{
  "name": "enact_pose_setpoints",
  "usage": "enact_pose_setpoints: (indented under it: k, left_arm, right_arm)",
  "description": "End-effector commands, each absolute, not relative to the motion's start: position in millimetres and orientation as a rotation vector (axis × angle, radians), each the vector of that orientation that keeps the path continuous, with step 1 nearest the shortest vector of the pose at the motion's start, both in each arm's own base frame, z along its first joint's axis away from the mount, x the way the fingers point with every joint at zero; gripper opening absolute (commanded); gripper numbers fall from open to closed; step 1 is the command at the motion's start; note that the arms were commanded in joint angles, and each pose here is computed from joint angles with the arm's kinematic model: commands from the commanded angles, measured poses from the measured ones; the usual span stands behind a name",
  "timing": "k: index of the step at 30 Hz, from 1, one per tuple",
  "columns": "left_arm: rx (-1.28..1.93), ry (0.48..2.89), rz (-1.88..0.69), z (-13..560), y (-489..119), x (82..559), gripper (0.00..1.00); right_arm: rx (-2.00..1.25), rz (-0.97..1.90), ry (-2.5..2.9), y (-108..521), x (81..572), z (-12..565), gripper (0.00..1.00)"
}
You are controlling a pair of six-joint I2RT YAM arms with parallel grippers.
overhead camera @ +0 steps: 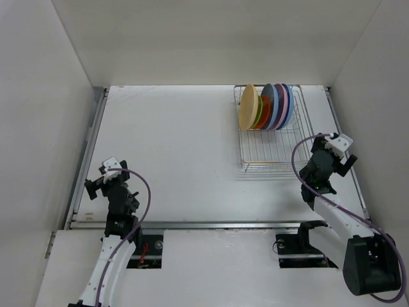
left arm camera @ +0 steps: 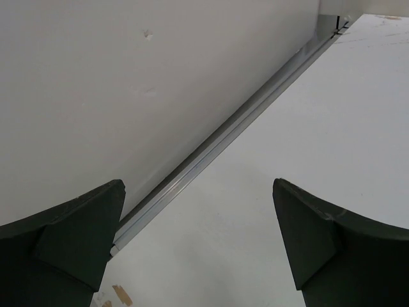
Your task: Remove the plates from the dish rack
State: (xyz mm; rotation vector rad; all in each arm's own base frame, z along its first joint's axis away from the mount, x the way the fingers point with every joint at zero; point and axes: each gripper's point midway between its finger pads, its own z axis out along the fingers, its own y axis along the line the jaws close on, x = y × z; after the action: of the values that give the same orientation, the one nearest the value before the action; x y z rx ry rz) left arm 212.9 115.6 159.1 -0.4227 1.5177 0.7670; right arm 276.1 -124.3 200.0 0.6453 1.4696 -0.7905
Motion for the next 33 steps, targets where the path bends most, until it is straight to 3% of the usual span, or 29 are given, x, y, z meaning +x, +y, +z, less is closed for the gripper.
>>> enact_pose_setpoints:
  k: [1,10,12,19,26,27,33]
  left_arm:
    - [-0.473,1.462,0.756,172.3,118.3,212.1,1.0]
    - [-0.451,1.472,0.745,173.1,115.7,215.4,1.0]
    - [-0.451,1.472,0.745,173.1,115.7,215.4,1.0]
    - [-0.451,1.472,0.745,173.1,115.7,215.4,1.0]
    - [-0.447,1.48,0.749,171.5,115.6,216.0,1.0]
    - [-0.443,1.488,0.753,169.8,115.6,216.5,1.0]
    - [-0.431,1.497,0.75,170.6,114.3,218.9,1.0]
  right_arm:
    - [0.688,-0.76,1.398,-126.4,279.8,222.4,1.0]
    - [0.562,-0.622,1.527,-102.6,315.4,303.9,1.0]
    - [0.477,-0.451,1.513,-79.5,332.2,344.9,1.0]
    - [0.24,-0.031,1.545,-3.2,354.9,407.7,1.0]
    - [0.049,-0.141,1.669,36.2,397.4,424.0,1.0]
    - [0.023,-0.198,1.772,39.6,411.2,397.1,1.0]
    - [0.138,-0.418,1.767,31.3,428.9,389.9,1.0]
